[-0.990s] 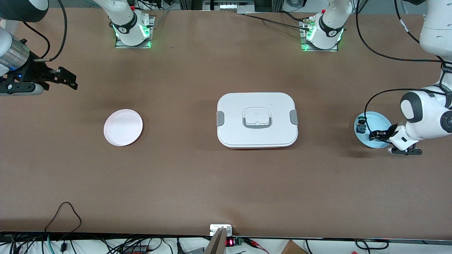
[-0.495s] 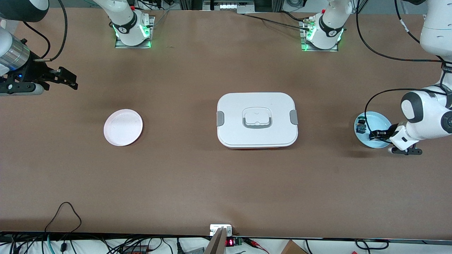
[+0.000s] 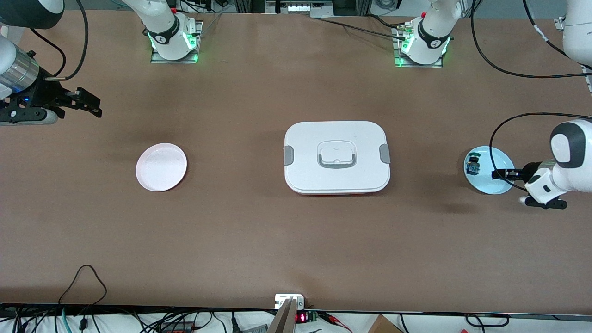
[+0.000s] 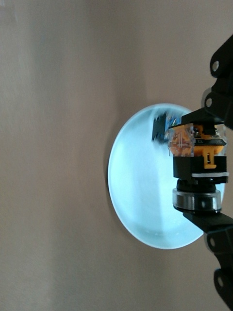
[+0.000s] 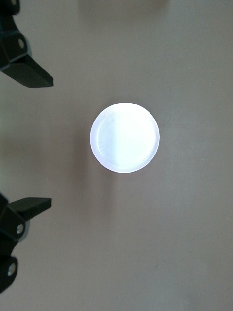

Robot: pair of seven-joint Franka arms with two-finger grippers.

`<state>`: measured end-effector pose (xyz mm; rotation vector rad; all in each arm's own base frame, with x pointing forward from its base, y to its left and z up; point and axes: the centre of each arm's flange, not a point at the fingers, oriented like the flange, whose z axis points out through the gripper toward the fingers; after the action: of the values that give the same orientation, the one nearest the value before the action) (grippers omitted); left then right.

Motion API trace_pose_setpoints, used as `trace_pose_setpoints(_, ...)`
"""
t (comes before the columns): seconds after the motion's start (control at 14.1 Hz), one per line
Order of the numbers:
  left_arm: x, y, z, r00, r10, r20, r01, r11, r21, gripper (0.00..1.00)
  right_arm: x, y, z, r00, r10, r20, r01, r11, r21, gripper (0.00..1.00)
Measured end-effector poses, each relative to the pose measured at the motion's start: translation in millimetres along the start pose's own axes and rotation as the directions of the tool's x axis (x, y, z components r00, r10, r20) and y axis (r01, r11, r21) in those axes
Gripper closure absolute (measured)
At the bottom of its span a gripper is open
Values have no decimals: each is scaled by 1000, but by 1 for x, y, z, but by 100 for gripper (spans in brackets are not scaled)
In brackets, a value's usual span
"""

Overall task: Transfer orange switch to right arm and place
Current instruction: 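Lift the switch with the left gripper while the right gripper advances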

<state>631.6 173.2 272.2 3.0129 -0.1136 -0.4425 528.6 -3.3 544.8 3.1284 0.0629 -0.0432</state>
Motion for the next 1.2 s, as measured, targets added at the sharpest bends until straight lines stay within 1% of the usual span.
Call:
trace_pose_setpoints(0.28,8,52,-54,998,55,42,-53,998,-43,28,1,0,-3,1000,-2,-8,2,1000,0,0)
trace_pose_setpoints(0.42,10,74,-69,997,72,33,-67,990,-123,28,2,0,-11,1000,-5,-22,5,1000,-1,0)
trace_pose_setpoints(0.57,11,92,-72,996,78,29,-69,969,-237,28,3,0,-9,1000,-7,-11,7,1000,-1,0)
trace_pose_setpoints(0.64,10,102,-72,996,86,37,-71,951,-301,28,4,-1,-5,1000,-11,-2,11,1000,-1,0)
trace_pose_setpoints(0.78,8,131,-74,990,129,55,-95,905,-416,28,9,-6,4,1000,-21,16,21,1000,-1,0)
trace_pose_setpoints(0.92,7,172,-80,980,192,47,-140,843,-519,28,12,-9,12,999,-25,31,25,1000,-1,0)
trace_pose_setpoints(0.99,7,191,-85,975,217,35,-159,806,-571,28,14,-9,15,999,-26,37,26,1000,-1,0)
trace_pose_setpoints(1.13,6,227,-95,964,267,-4,-202,718,-666,28,17,-16,24,998,-35,54,34,999,9,0)
trace_pose_setpoints(1.2,4,248,-101,951,307,-35,-243,675,-696,28,19,-22,28,998,-36,59,34,999,39,0)
